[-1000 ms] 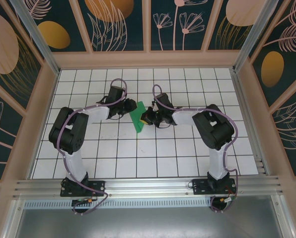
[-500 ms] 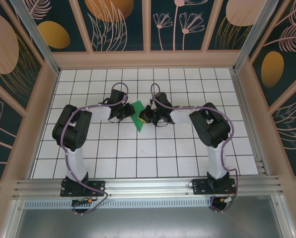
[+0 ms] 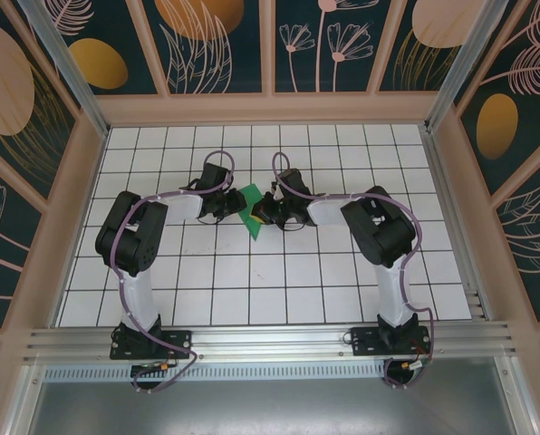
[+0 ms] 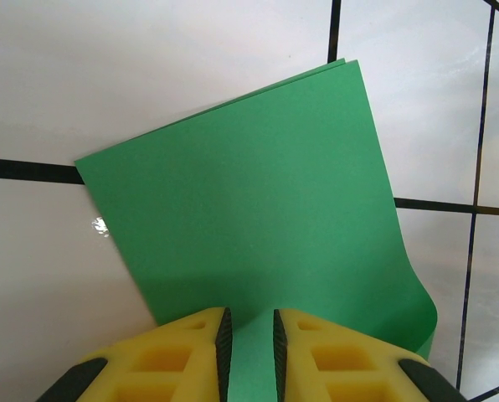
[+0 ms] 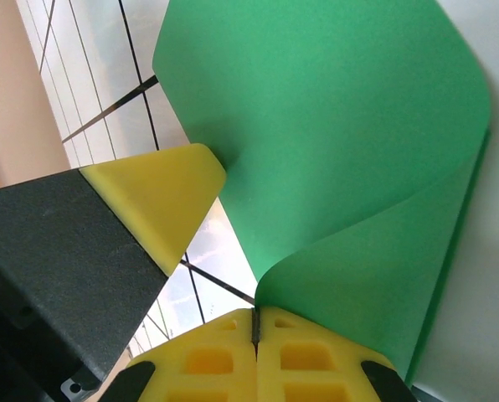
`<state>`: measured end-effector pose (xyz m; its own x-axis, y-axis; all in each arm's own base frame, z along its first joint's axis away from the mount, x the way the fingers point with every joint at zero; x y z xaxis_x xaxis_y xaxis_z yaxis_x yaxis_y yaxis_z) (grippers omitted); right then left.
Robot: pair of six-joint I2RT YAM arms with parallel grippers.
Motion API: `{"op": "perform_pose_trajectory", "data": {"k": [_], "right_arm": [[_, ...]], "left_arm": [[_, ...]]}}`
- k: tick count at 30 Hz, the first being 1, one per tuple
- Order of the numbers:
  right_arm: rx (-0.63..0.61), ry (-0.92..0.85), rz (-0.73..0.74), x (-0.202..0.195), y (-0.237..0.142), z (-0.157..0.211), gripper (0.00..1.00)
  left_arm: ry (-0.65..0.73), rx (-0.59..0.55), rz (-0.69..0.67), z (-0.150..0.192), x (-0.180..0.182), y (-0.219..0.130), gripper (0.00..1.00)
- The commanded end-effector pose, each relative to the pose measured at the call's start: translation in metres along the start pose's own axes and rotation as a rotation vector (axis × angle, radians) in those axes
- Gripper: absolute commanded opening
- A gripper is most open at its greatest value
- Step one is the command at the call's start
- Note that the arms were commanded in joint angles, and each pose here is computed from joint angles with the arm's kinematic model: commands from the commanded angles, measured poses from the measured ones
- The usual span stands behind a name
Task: Fold a paper plane with a square sheet of paper (pick it up from the middle)
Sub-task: Third fold the triangle at the center of the table.
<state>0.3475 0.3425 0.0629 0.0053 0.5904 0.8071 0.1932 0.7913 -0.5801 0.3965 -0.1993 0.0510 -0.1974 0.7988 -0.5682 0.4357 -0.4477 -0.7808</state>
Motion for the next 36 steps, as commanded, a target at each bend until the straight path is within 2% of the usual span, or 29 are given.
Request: {"op": "perform_pose_trajectory", "data": {"k": [1,36], "right_arm": [[-0.003,-0.015,-0.024,0.005,0.006,-0.004,0.05],[0.032,-0.034,0.013,-0.009,0.017,-0.002,0.08]], "left_arm": [[0.009,0.025,-0.028,0.002,0.007,0.006,0.23],[0.01,0.042,-0.021,0.005,0.008,0.008,0.23]]}}
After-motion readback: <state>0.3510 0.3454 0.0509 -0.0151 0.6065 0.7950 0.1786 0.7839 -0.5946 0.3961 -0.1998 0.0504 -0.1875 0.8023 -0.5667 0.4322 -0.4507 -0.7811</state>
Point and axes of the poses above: each hand's point on the last joint's axis, 136 mm out from that joint toward the fingers, its own y axis out along the fingers, its own x axis along the line the jaws close on, z = x × y, the point moved 4 cm from there along -y, back along the fingers, and after that the axes turned 7 degrees about -y, right-handed, at the moved point
